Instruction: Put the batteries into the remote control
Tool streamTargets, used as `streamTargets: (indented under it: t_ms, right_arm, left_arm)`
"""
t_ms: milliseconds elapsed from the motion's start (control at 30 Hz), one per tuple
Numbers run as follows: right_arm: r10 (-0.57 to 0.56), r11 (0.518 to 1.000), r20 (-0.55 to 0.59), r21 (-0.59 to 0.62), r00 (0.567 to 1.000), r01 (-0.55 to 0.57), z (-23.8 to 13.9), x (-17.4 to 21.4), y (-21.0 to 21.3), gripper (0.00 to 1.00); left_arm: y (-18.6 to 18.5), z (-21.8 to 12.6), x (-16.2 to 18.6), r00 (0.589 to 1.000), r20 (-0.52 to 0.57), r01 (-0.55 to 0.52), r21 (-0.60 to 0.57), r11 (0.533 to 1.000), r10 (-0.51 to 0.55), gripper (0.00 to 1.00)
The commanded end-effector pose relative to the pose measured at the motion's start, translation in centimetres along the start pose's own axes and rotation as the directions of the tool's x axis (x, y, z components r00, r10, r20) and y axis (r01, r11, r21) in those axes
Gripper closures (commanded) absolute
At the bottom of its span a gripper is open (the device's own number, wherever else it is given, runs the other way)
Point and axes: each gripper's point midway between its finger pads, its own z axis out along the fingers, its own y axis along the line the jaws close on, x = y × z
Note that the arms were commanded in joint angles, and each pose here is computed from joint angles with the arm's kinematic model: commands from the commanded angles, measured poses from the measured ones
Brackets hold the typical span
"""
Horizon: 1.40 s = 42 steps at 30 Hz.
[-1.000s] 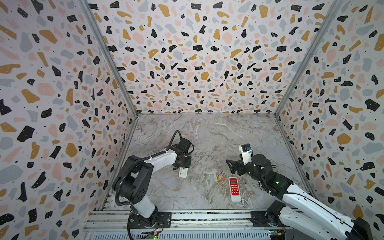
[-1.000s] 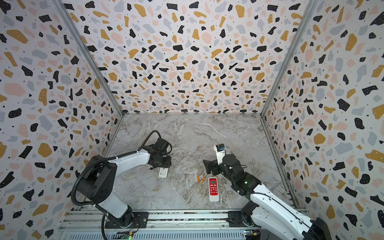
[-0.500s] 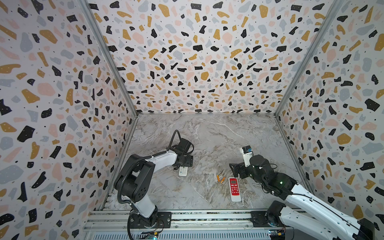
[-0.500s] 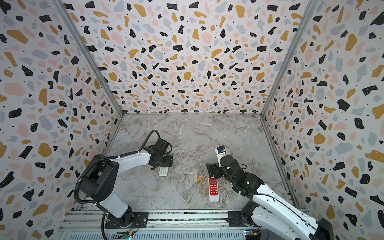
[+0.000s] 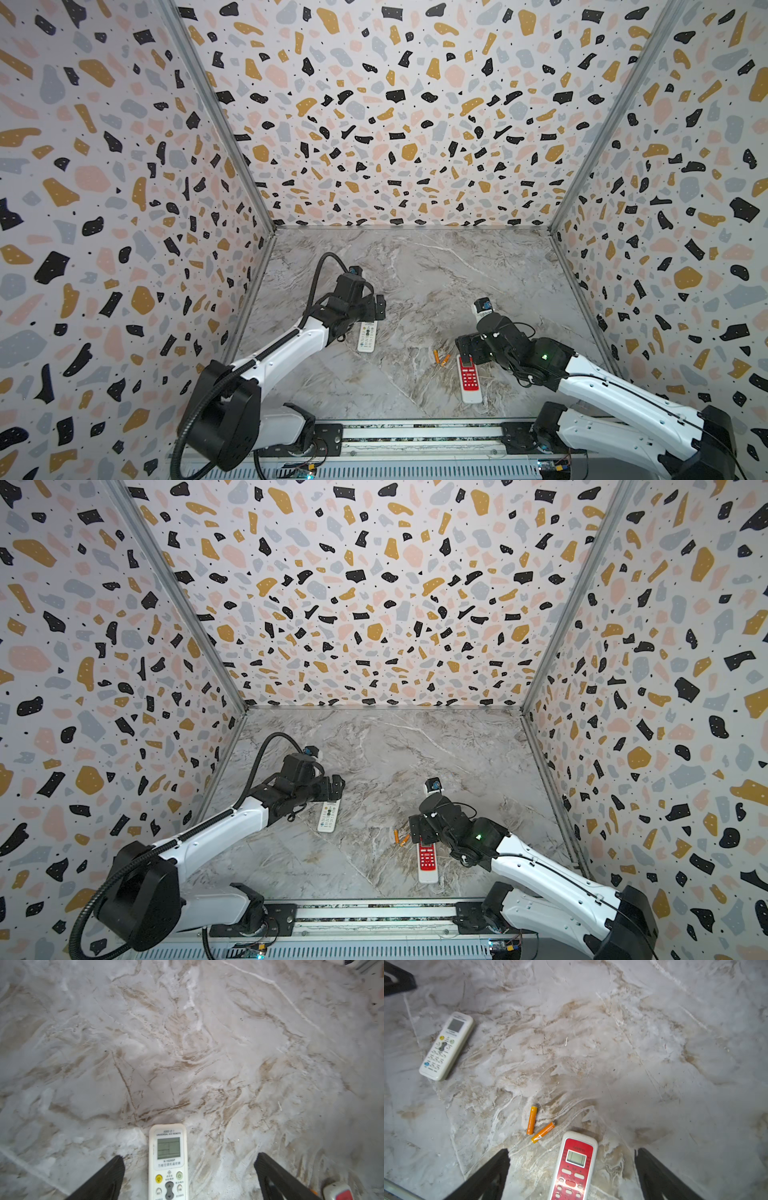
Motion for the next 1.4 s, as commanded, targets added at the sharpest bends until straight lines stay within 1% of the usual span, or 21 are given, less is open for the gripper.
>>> streamTargets:
  t_ms: [0, 67, 167, 433, 700, 867, 933, 1033, 1133, 1233, 1300, 1367]
  right_arm:
    - [0.053, 0.997, -0.096, 0.054, 0.994, -0.048, 0.4, 2.6, -0.6, 0.03]
    - [0.058, 0.997, -0.146, 0.065, 0.988, -0.049, 1.0, 4.1, -0.2, 0.03]
    - [0.070, 0.996, -0.202, 0.076, 0.977, -0.055, 1.6, 5.9, 0.3, 0.03]
    - [0.090, 0.996, -0.319, 0.057, 0.944, -0.076, 2.7, 10.6, 1.3, 0.04]
    - [0.094, 0.996, -0.351, 0.022, 0.932, -0.092, 3.9, 12.9, 1.2, 0.07]
    - [0.091, 0.996, -0.366, 0.026, 0.926, -0.088, 4.6, 13.7, 1.1, 0.10]
    - [0.091, 0.996, -0.371, 0.028, 0.924, -0.087, 4.9, 14.1, 1.0, 0.13]
    - [0.101, 0.995, -0.378, 0.046, 0.920, -0.090, 5.0, 14.6, 0.6, 0.26]
    - [0.112, 0.993, -0.371, 0.063, 0.922, -0.095, 4.8, 14.6, 0.1, 0.37]
    - [0.115, 0.993, -0.360, 0.077, 0.926, -0.094, 4.6, 14.4, -0.2, 0.45]
    - [0.111, 0.993, -0.356, 0.084, 0.928, -0.087, 4.5, 14.3, -0.4, 0.48]
    - [0.106, 0.993, -0.362, 0.093, 0.926, -0.077, 4.6, 14.4, -0.6, 0.49]
  left_arm:
    - [-3.8, -1.1, -1.3, 0.996, 0.088, -0.019, 0.199, 0.980, 0.002, 0.00]
    - [-5.2, -1.4, -1.1, 0.995, 0.094, -0.041, 0.244, 0.969, 0.019, 0.00]
    - [-6.2, -1.4, -1.0, 0.996, 0.084, -0.058, 0.279, 0.958, 0.035, 0.00]
    - [-7.0, -2.4, -1.5, 0.993, 0.115, -0.064, 0.324, 0.944, 0.028, 0.00]
    - [-7.2, -3.0, -2.1, 0.989, 0.145, -0.076, 0.330, 0.941, 0.029, 0.00]
    - [-6.9, -2.6, -1.9, 0.990, 0.136, -0.074, 0.312, 0.947, 0.033, 0.00]
    - [-6.9, -2.6, -1.9, 0.990, 0.135, -0.073, 0.312, 0.947, 0.032, 0.00]
    - [-6.8, -2.6, -2.0, 0.990, 0.139, -0.075, 0.304, 0.950, 0.034, 0.01]
    - [-6.6, -2.5, -1.9, 0.990, 0.138, -0.074, 0.299, 0.951, 0.034, 0.01]
    - [-6.7, -2.5, -1.9, 0.990, 0.135, -0.074, 0.303, 0.950, 0.034, 0.01]
    - [-6.8, -2.6, -1.9, 0.990, 0.137, -0.073, 0.305, 0.950, 0.032, 0.02]
    - [-6.9, -2.6, -2.0, 0.990, 0.137, -0.072, 0.308, 0.948, 0.031, 0.02]
